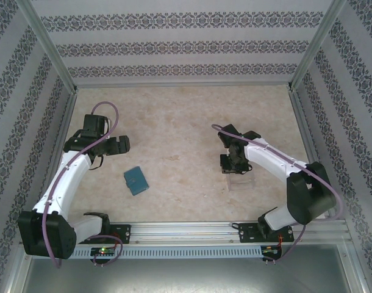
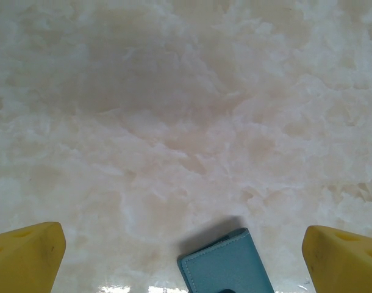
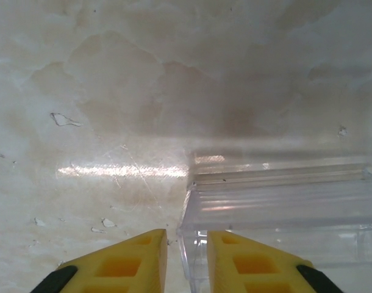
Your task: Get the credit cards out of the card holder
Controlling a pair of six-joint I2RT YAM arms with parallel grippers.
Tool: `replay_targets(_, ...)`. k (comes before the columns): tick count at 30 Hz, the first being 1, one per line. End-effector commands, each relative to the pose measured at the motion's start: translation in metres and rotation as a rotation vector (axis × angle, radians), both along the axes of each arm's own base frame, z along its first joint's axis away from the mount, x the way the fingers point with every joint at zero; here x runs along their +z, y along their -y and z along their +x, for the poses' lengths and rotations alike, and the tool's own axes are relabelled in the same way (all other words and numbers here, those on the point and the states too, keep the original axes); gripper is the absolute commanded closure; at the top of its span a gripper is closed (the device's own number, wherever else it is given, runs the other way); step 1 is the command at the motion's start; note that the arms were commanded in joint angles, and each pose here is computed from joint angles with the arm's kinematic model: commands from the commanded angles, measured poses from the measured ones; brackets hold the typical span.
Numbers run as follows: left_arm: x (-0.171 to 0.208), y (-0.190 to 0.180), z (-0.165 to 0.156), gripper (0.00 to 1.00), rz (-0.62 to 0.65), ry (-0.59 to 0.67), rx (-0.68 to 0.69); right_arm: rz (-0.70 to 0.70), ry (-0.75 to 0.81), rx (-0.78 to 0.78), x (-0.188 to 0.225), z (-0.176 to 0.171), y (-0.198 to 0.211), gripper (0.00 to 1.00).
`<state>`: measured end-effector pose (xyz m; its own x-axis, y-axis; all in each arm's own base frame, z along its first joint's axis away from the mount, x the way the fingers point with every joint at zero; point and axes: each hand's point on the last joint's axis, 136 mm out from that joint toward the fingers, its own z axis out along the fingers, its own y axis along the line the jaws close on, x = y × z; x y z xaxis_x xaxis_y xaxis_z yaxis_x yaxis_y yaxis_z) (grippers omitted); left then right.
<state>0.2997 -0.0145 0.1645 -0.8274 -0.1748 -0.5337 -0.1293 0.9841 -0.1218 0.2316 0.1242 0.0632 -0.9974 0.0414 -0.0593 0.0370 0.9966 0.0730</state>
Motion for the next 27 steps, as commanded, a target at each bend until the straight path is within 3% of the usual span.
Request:
replay_targets(1,-0.001,-0.004,-0.008,0.0,0.02,-0.011,-0.003,-0.005,0.006,0.015,0.0,0.004,-0.005,0.78)
replay_targets(15,0.0,-0.004,-0.009,0.0,0.019,-0.006,-0.002,-0.044,0.018,0.026,0.003,0.003,-0.004,0.91)
replay_targets(27,0.003,-0.004,-0.008,0.0,0.015,0.013,0.003,-0.066,0.113,0.001,0.041,0.041,-0.033,1.0)
